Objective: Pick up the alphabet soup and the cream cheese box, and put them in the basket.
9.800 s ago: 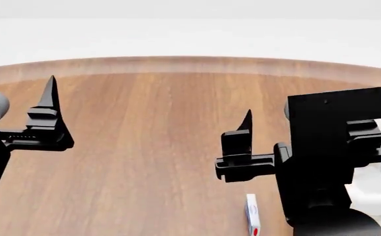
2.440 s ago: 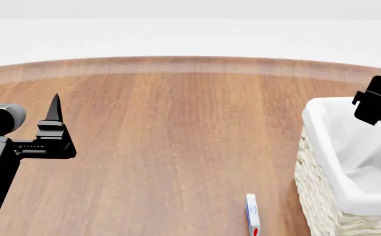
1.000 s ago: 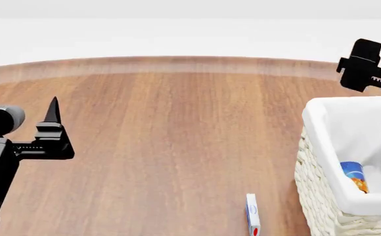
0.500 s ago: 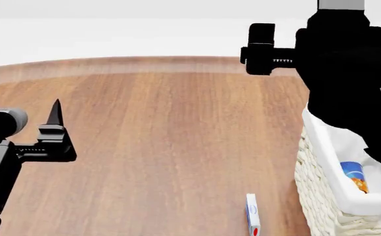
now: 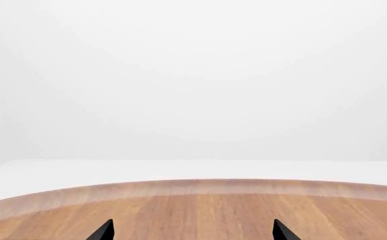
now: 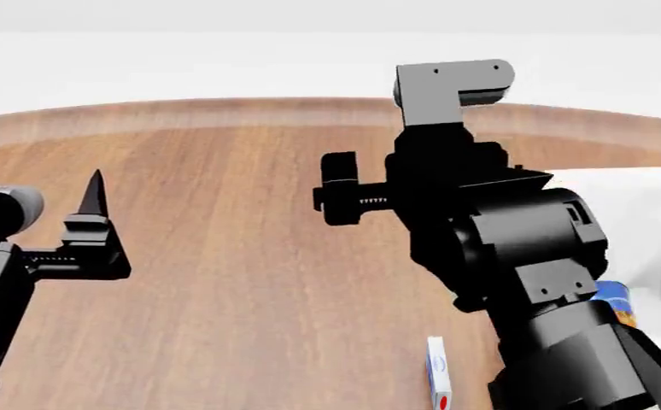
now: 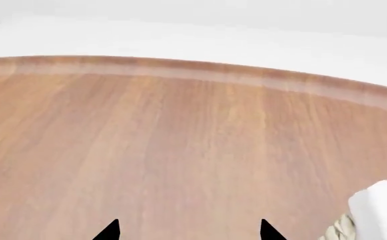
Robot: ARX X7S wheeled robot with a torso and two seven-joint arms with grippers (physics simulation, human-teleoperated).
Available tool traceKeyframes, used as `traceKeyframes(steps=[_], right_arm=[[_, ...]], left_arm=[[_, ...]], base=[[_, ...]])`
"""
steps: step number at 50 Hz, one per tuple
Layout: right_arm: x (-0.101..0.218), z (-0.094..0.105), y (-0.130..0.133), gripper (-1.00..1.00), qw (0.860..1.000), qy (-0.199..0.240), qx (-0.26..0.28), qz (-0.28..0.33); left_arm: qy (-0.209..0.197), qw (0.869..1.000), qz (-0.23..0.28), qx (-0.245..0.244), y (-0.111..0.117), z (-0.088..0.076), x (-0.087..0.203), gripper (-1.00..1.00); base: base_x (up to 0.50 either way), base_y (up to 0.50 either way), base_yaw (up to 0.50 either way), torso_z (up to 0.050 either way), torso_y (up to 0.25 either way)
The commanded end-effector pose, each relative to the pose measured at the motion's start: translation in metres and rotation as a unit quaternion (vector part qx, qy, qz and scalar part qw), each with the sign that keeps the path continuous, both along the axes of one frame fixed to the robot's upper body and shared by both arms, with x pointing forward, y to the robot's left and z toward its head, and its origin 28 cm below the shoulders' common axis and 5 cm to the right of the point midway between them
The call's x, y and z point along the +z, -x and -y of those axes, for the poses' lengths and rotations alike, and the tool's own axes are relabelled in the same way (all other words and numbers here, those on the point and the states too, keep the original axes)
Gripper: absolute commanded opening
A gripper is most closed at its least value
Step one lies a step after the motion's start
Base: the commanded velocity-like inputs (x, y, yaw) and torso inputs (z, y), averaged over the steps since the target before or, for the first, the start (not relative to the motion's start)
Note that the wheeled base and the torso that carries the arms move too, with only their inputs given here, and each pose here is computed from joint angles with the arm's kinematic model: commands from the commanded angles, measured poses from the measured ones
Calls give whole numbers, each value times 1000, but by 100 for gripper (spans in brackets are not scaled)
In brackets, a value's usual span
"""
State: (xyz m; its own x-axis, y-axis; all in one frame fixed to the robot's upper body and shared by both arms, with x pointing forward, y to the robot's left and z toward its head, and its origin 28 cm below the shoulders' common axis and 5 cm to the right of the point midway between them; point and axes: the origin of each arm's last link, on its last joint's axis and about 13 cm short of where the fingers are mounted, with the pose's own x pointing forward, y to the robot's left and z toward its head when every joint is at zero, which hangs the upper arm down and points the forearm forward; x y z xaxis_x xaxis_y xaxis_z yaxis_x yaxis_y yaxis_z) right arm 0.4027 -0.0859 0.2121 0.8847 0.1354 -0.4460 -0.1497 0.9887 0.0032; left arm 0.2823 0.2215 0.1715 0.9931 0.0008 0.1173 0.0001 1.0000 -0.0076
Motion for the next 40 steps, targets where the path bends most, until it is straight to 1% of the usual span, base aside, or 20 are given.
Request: traceKeyframes(steps=[1, 11, 15, 23, 29, 35, 37, 40], right_arm=[[-52, -9, -7, 100, 998, 11, 20, -56], [-92, -9, 7, 100, 993, 18, 7, -115], [-107, -9, 14, 100, 989, 21, -10, -147], [-114, -7, 19, 100, 985, 12, -29, -171], [-120, -6, 22, 100, 982, 26, -39, -181], [-119, -5, 22, 100, 982, 39, -46, -178], [-119, -4, 21, 100, 982, 41, -51, -177], [-121, -2, 22, 100, 980, 42, -73, -181]], left_arm=[[1, 1000, 0, 0, 0, 0, 0, 100], [1, 1000, -3, -1, 0, 0, -3, 100], [1, 1000, -3, 0, 0, 0, -3, 100], [1, 1000, -3, -1, 0, 0, -2, 100], [1, 1000, -2, -2, 0, 1, -2, 100], [0, 1000, -1, -2, 0, 1, -1, 100], [0, 1000, -1, -2, 0, 1, -1, 100], [1, 1000, -1, -2, 0, 1, -1, 100]], base=[[0, 0, 0, 0, 0], [0, 0, 0, 0, 0], [0, 0, 0, 0, 0], [0, 0, 0, 0, 0], [0, 0, 0, 0, 0], [0, 0, 0, 0, 0], [0, 0, 0, 0, 0], [0, 0, 0, 0, 0]])
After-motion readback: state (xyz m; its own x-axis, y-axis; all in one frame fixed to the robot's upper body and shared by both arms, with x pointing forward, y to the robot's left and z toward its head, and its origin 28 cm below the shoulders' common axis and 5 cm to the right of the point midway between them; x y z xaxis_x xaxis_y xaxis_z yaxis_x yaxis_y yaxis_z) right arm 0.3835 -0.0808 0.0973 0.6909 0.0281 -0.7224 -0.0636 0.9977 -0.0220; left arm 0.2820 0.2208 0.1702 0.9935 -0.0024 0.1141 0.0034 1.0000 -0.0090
